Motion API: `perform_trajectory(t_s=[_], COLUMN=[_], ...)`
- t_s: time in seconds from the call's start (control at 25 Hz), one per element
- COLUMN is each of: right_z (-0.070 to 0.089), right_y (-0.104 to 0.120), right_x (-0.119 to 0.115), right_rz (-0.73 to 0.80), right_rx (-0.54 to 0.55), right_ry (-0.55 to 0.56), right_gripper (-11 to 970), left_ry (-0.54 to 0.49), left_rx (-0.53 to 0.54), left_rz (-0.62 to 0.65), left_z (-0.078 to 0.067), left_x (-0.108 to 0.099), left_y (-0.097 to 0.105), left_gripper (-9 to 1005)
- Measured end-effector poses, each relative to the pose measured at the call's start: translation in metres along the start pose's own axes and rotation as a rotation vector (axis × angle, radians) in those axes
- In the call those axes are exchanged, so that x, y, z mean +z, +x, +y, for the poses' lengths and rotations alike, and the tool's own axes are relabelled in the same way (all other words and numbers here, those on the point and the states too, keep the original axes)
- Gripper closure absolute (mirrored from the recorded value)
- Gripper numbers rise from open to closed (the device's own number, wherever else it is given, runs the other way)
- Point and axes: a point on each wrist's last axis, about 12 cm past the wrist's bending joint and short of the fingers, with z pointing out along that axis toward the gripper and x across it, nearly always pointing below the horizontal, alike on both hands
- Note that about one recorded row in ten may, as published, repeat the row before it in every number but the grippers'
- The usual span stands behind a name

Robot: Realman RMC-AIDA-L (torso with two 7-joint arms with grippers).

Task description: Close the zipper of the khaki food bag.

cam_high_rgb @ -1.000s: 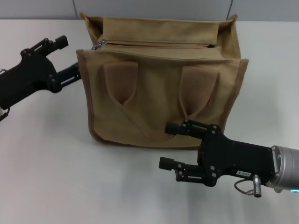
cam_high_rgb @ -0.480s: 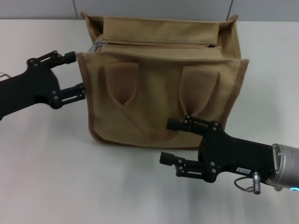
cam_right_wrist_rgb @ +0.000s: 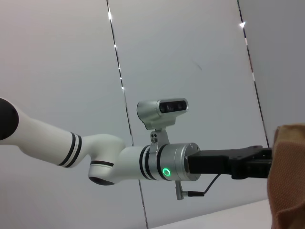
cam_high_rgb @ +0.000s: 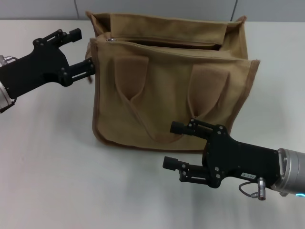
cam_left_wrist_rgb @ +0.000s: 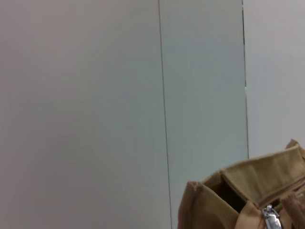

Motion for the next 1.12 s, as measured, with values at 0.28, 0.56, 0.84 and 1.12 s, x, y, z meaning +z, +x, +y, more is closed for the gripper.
perform_trajectory(t_s=[0.28,0.56,0.84,1.12], right_z=[-0.0003,-0.0010,-0.0009,-0.0004], right_y=[-0.0003,-0.0009,0.0004,0.0009], right_x=[0.0004,0.0016,0.0020,0.0018], right_rz=[0.000,0.000,0.004,0.004], right_rx=[-0.001,-0.003,0.002,0.005], right_ry=[-0.001,-0.004,0.002,0.003], right_gripper=[199,200,201,202], left_ry=[-0.003,-0.041,-0.064,-0.042], left_rx=[-0.005,-0.059,-0.078,-0.081], left_rz=[-0.010,-0.082,-0.102,-0.105], left_z=[-0.0006,-0.0015,-0.0020,-0.0073], left_x=[0.0001,-0.0016,-0.0058,-0.0060], left_y=[0.0000,-0.0005,0.0017,0.0041], left_gripper=[231,232,233,261])
